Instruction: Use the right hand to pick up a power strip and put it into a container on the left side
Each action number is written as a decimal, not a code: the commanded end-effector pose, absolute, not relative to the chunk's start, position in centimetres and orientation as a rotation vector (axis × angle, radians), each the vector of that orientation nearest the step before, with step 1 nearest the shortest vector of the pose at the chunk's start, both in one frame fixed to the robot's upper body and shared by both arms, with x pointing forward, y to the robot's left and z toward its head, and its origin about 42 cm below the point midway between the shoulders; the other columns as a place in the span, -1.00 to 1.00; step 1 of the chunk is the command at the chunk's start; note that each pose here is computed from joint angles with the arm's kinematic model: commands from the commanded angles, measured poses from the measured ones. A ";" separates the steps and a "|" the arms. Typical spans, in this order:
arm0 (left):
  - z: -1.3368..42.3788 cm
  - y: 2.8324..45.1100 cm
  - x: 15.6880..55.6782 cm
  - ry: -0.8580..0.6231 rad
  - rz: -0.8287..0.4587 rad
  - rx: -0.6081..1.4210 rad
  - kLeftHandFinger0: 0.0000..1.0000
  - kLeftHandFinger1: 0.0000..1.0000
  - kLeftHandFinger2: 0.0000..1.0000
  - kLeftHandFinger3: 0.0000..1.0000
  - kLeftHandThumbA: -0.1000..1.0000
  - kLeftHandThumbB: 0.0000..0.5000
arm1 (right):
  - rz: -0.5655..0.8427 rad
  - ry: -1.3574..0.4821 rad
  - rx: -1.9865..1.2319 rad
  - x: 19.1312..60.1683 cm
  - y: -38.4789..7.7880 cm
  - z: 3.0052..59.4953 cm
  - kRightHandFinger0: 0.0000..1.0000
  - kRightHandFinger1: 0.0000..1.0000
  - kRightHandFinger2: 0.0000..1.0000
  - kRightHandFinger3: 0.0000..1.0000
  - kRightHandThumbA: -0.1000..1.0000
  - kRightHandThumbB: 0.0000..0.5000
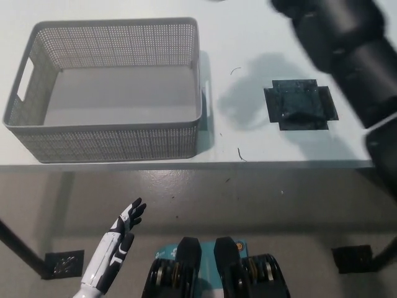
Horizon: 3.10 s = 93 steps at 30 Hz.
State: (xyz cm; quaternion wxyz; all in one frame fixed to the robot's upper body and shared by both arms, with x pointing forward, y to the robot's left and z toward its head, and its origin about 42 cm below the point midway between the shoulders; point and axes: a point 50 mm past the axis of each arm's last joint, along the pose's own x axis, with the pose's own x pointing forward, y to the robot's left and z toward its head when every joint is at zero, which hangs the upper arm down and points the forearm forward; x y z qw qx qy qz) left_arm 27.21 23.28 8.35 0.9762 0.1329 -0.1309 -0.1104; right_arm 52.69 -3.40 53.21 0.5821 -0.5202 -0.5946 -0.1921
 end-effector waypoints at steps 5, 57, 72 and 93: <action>9.9 23.8 28.0 -0.311 -0.227 0.300 1.00 1.00 1.00 1.00 1.00 -0.56 | -0.450 -1.503 -1.131 50.3 3.7 58.1 -1.00 -1.00 -0.39 -0.67 -1.00 -0.24; 11.1 23.3 28.6 -0.331 -0.282 0.328 1.00 1.00 1.00 1.00 1.00 -0.70 | 0.359 -0.328 -1.263 53.1 9.3 46.2 1.00 1.00 1.00 1.00 1.00 0.82; 11.4 23.4 28.9 -0.323 -0.298 0.327 1.00 1.00 1.00 1.00 1.00 -0.68 | 0.869 0.034 -1.396 53.1 5.1 53.3 1.00 1.00 1.00 1.00 0.52 0.81; 10.5 23.1 28.9 -0.303 -0.304 0.376 1.00 1.00 1.00 1.00 1.00 -0.74 | 0.763 -0.794 -0.821 38.2 -19.4 73.2 0.94 0.99 1.00 1.00 0.11 0.04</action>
